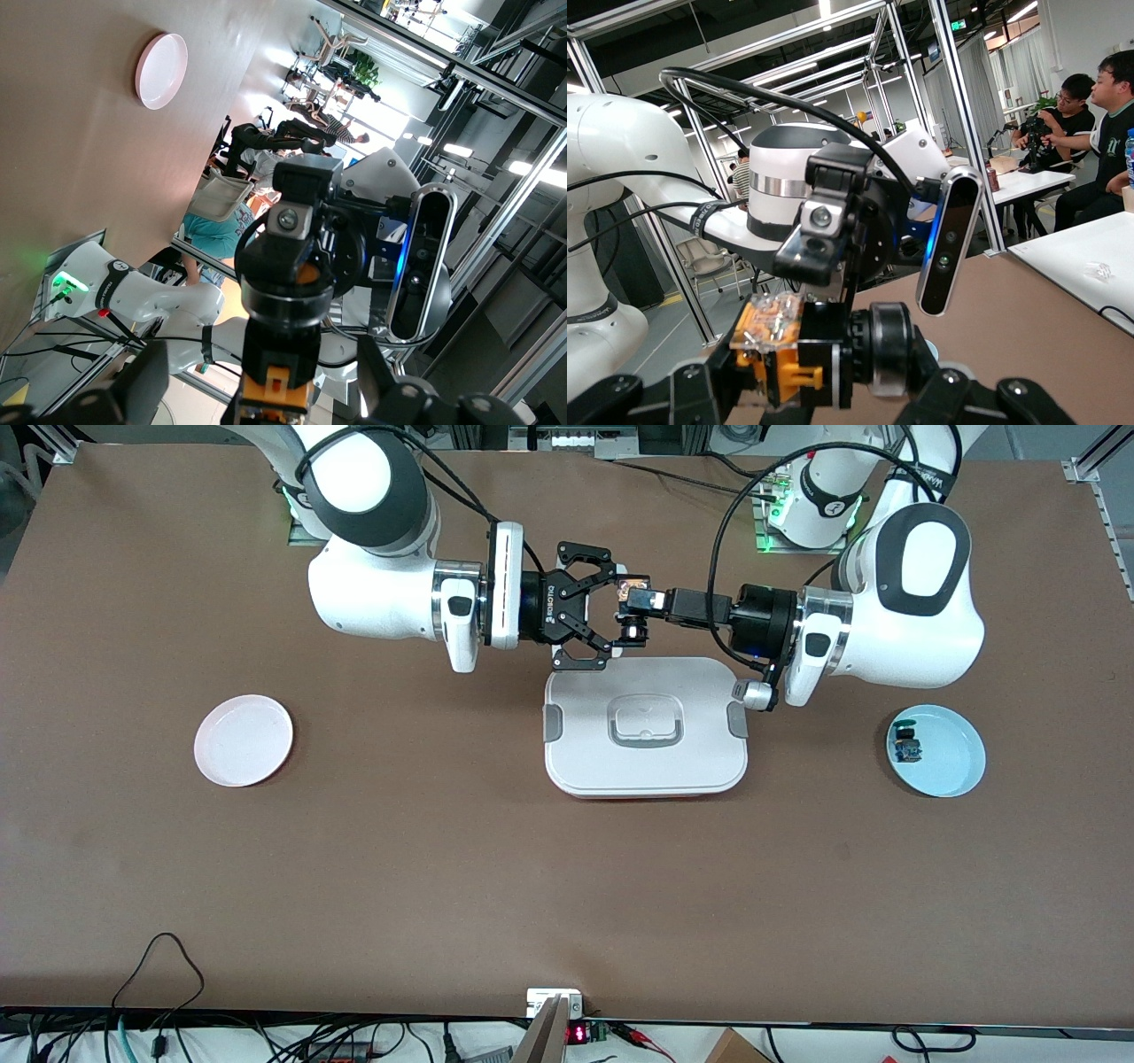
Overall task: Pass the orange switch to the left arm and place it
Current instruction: 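Grasp the orange switch with the left gripper from the right gripper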
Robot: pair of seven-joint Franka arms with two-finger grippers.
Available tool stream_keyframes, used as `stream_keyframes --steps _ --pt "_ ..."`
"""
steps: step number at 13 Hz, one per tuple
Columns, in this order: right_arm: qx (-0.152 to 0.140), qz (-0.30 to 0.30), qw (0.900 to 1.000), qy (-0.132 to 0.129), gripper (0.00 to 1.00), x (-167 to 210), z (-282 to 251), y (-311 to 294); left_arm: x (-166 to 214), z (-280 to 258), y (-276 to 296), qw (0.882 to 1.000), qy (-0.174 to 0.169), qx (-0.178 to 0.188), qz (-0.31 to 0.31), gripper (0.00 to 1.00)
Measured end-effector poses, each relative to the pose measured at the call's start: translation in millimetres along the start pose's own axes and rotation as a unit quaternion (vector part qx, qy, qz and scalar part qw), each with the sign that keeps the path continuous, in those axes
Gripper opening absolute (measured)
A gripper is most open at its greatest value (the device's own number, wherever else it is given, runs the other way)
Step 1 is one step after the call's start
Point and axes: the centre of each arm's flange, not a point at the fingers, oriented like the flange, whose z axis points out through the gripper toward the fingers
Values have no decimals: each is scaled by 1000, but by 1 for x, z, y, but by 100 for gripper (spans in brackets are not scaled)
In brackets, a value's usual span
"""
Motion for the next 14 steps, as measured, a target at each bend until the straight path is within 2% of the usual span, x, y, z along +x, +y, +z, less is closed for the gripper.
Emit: stream_keyframes --steps 1,3,4,6,7,9,14 --pt "0 -2 1000 -2 72 0 0 0 -1 0 1 1000 0 0 0 86" --pt "1 -11 1000 -12 72 -1 -1 0 -2 0 1 1000 0 0 -1 73" --pt "1 -14 1000 -15 72 -1 -1 1 -2 0 1 1000 0 0 -2 73" --pt "0 -14 1000 -16 72 -1 -1 1 -1 0 1 1000 1 0 -2 56" --pt "0 -14 1000 -16 72 -1 -1 1 -1 0 1 1000 2 0 -2 56" --pt "0 -6 1000 -15 72 -1 -2 2 -1 -1 0 1000 3 3 6 37" --pt "0 -4 1000 -15 72 -2 -1 2 -1 -1 -1 1000 4 3 9 36"
